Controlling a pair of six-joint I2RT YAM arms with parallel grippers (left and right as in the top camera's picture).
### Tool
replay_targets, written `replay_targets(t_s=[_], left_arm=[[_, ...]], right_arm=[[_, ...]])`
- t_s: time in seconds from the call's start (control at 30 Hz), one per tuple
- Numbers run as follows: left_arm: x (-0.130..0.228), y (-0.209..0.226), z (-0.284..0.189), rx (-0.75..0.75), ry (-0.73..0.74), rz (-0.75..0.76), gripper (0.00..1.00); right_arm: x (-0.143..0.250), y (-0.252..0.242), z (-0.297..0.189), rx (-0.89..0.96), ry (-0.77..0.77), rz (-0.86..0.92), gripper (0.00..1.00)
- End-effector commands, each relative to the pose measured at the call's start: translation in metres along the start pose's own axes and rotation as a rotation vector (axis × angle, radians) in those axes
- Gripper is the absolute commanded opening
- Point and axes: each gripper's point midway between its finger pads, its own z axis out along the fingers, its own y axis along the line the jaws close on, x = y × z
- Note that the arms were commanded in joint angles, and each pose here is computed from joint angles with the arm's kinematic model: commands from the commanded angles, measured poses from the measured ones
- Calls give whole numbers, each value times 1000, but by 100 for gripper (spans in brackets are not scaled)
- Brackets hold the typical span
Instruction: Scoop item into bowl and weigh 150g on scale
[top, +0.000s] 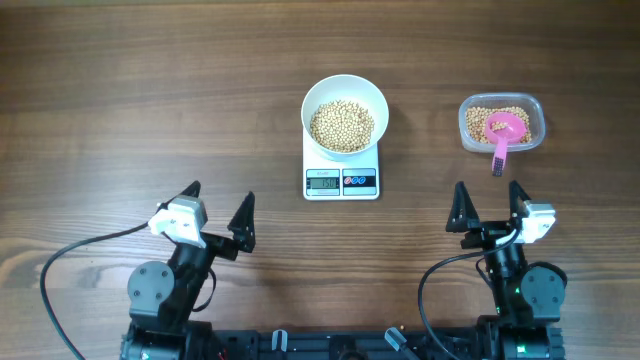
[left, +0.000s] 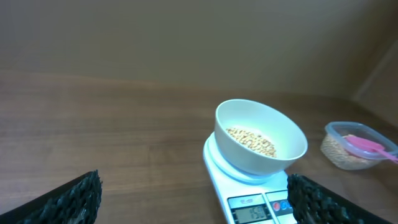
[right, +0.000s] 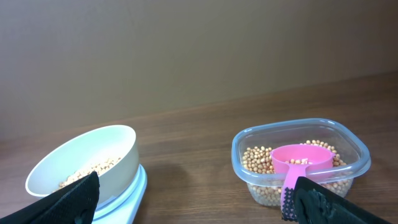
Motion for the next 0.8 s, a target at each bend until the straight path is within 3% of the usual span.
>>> replay_targets(t_s=[0.0,0.43,0.6,0.77], left_arm=[[0,10,1,-28,-70,30,100],[-13,27,-6,-83,-262,60,100],[-10,28,-5,-87,-250,57,100],[22,36,0,-110,-120,28,100]], right_arm=[[-3,-3,-1,18,-15,-19,100],[-3,-3,-1,18,-15,-19,100],[-3,-3,-1,18,-15,-19,100],[-3,-3,-1,18,-15,-19,100]])
